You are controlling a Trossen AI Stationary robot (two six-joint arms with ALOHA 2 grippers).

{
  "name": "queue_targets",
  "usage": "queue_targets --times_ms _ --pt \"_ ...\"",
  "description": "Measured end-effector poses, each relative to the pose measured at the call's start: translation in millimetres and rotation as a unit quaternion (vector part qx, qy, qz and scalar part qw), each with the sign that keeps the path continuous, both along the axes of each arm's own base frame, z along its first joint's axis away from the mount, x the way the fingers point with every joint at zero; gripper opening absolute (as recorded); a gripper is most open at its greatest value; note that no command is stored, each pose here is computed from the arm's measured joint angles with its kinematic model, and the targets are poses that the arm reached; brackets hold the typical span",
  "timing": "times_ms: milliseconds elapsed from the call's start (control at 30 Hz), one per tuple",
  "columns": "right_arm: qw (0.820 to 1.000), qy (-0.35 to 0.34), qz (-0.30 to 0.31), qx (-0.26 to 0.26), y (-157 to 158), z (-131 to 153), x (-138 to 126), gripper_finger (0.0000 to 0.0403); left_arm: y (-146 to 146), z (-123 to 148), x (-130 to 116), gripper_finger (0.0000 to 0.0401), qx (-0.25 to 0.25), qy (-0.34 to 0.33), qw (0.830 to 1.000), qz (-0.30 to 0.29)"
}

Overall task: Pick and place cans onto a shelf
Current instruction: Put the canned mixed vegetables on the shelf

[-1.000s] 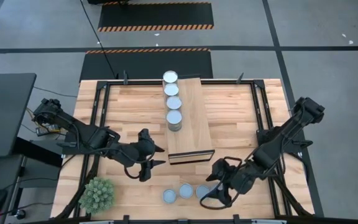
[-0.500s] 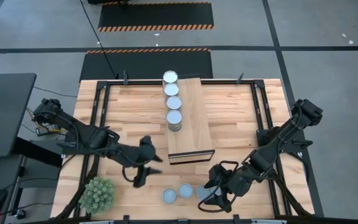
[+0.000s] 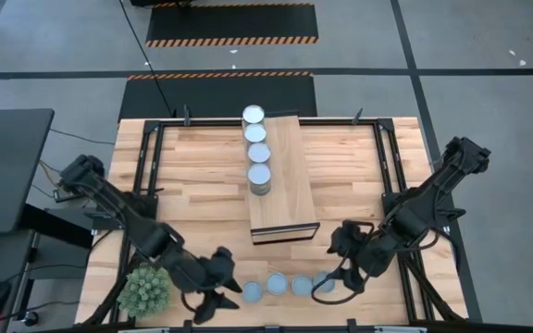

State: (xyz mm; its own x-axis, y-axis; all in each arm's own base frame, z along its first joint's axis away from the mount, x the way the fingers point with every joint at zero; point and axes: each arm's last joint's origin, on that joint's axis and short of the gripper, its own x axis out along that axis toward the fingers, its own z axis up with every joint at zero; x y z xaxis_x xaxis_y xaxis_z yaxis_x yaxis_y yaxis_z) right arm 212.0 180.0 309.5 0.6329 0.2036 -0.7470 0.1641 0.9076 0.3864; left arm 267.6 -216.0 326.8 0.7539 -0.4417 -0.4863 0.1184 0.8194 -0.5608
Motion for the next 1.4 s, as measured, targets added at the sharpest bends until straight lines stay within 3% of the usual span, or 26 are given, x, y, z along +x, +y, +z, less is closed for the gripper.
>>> queue_targets --times_ms 233,400,700,867,1100,1267,1400 --pt "1.0 0.004 0.012 -0.005 7 2 -14 0.0347 -30 -8 28 0.0203 -0.01 0.005 1.0 0.023" --pt "1.0 0.003 0.024 -0.007 17 1 -22 0.0347 -44 -4 48 0.0203 0.005 0.021 0.999 0.027" --pt "0.999 -0.042 0.009 -0.029 32 2 -41 0.0347 -61 -22 64 0.0208 0.043 0.081 0.994 0.066" --pt "0.997 -0.068 -0.014 -0.044 34 3 -44 0.0347 -60 -50 65 0.0242 0.089 0.139 0.98 0.114" --pt "0.997 -0.068 -0.012 -0.045 34 3 -44 0.0347 -50 -96 71 0.0316 0.204 0.222 0.948 0.104" --pt "0.996 -0.068 -0.012 -0.047 33 3 -44 0.0347 -45 -111 79 0.035 0.221 0.241 0.94 0.094" --pt "0.996 -0.058 -0.011 -0.061 31 1 -45 0.0347 -42 -111 89 0.0354 0.211 0.221 0.948 0.093"
